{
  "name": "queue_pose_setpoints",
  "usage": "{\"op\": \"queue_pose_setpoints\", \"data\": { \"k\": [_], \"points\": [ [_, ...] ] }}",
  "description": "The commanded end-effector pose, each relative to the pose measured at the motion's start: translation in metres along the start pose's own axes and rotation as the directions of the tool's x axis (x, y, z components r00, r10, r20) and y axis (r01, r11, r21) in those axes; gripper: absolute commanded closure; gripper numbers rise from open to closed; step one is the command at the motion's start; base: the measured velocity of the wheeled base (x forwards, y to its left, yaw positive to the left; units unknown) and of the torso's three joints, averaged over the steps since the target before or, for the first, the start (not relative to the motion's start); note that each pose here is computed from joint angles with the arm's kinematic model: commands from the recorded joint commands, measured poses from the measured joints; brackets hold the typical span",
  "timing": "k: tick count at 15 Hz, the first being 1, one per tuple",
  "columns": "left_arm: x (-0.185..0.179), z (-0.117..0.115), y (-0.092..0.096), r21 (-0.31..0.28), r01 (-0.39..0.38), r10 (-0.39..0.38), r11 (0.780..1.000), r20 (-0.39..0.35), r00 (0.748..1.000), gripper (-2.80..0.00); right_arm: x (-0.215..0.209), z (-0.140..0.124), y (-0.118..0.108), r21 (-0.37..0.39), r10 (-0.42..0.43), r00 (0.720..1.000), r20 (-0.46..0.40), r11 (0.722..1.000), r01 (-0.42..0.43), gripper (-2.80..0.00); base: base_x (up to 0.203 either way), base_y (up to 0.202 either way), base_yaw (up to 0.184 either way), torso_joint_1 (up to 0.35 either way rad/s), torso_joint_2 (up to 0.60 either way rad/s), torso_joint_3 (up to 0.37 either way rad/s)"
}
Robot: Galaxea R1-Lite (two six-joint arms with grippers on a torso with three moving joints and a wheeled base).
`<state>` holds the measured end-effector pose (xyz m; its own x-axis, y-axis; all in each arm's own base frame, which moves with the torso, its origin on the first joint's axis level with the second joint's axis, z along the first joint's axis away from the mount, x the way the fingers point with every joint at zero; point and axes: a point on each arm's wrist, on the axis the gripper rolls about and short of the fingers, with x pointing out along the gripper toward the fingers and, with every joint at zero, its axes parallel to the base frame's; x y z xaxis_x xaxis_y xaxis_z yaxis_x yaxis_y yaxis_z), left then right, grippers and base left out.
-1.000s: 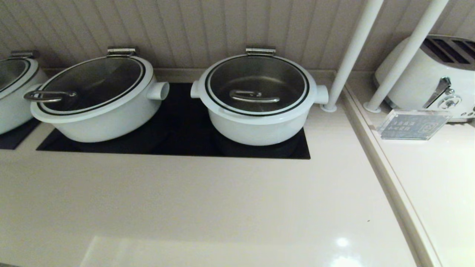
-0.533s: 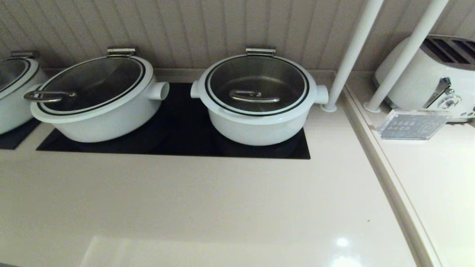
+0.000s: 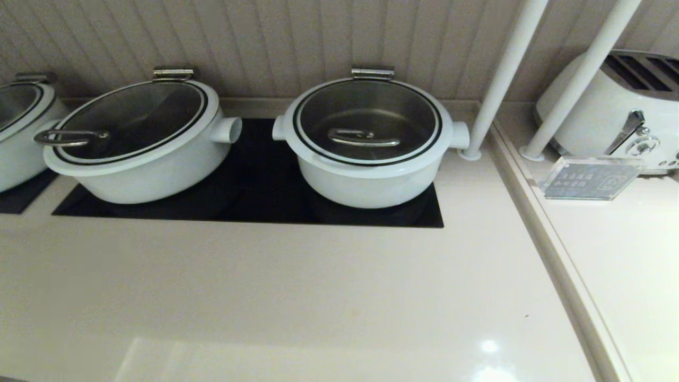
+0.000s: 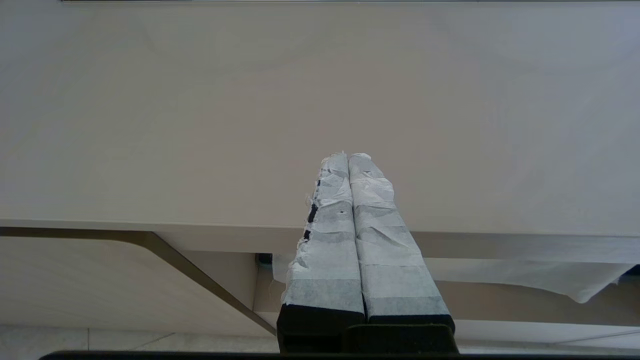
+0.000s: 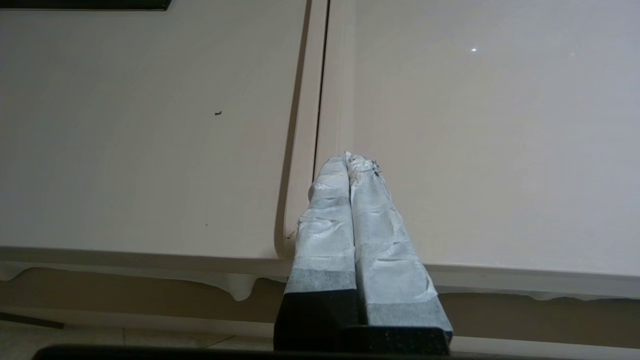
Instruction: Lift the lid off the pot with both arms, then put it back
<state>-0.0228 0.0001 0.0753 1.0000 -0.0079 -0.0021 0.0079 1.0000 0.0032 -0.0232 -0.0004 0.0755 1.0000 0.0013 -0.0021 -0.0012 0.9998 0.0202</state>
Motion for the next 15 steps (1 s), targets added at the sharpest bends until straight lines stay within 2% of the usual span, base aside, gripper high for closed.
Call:
{"op": "queue_pose_setpoints", "data": {
  "k": [1, 15],
  "points": [
    [0.0001, 0.0001, 0.0000, 0.000, 0.000, 0.000, 1.000, 0.000, 1.000, 0.00, 0.0002, 0.0000, 0.0000, 0.000, 0.000, 1.000, -0.002, 1.000, 0.000, 0.00, 0.000, 0.000, 0.000, 0.000, 0.00, 0.000],
    [0.0001, -0.0001, 0.0000, 0.000, 0.000, 0.000, 1.000, -0.002, 1.000, 0.00, 0.0004, 0.0001, -0.0005, 0.018, -0.023, 1.000, 0.004, 1.000, 0.023, 0.00, 0.000, 0.000, 0.000, 0.000, 0.00, 0.000]
  ]
}}
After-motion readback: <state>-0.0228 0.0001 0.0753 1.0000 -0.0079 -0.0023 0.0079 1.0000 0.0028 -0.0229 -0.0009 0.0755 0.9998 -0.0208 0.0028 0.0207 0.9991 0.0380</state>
